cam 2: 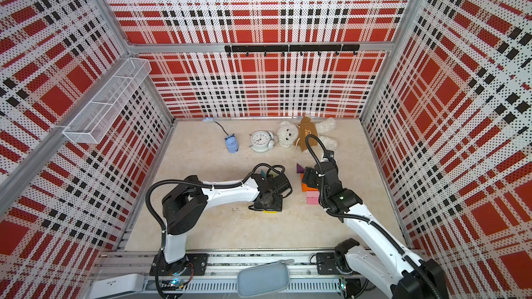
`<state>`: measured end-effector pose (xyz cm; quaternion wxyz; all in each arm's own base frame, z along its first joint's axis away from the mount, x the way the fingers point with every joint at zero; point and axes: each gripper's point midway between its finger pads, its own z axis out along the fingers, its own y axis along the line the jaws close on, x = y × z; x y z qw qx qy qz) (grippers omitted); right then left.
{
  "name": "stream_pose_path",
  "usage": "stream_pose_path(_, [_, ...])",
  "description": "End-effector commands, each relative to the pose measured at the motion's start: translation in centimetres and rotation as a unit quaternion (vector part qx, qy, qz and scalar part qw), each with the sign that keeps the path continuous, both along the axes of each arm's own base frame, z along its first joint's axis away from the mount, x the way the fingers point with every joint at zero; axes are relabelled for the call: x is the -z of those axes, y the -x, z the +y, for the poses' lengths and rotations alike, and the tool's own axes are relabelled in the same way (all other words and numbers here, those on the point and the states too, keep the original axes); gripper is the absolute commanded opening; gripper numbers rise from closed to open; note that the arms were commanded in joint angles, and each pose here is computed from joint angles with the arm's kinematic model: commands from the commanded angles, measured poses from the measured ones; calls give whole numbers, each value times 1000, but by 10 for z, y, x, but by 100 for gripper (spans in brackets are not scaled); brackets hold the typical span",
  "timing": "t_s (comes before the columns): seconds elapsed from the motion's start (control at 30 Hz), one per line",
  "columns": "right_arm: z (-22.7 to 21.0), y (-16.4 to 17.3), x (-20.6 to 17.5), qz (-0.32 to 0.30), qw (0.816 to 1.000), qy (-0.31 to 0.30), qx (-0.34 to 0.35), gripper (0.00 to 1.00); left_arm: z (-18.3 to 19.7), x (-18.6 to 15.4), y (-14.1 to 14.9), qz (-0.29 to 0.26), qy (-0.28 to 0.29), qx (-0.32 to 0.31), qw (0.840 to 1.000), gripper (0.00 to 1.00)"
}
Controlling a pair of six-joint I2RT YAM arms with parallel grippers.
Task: Assemble a carrot with building blocks
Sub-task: Assemble the building block at the center of the board, then reset both arms
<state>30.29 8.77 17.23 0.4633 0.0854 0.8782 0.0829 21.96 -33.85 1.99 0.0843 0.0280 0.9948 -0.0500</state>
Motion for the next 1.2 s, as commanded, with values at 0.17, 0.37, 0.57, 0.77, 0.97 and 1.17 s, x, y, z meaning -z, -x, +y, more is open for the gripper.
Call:
stream_pose_path(0.17, [5,-6,-8,-20,1000,-12,-8,89,0,-22,-6,-25,17,-5,1000,87])
stream_pose_path(0.37, [6,-6,-7,-20,1000,-13,-10,89,0,-38,-3,-39,23,8,999,85])
stream_pose_path(0.57, [8,-6,-5,-18,1000,-13,-13,89,11,-35,13,-35,5,23,999,84])
stream_pose_path(0.77, [8,-7,-5,-17,1000,-14,-13,89,20,-36,23,-38,-2,32,999,82])
stream_pose_path(0.97, [8,-7,-4,-16,1000,-12,-13,89,25,-26,29,-28,-13,40,999,80])
stream_pose_path(1.17, [8,-7,-3,-16,1000,-13,-12,89,24,-20,29,-26,-17,44,999,80])
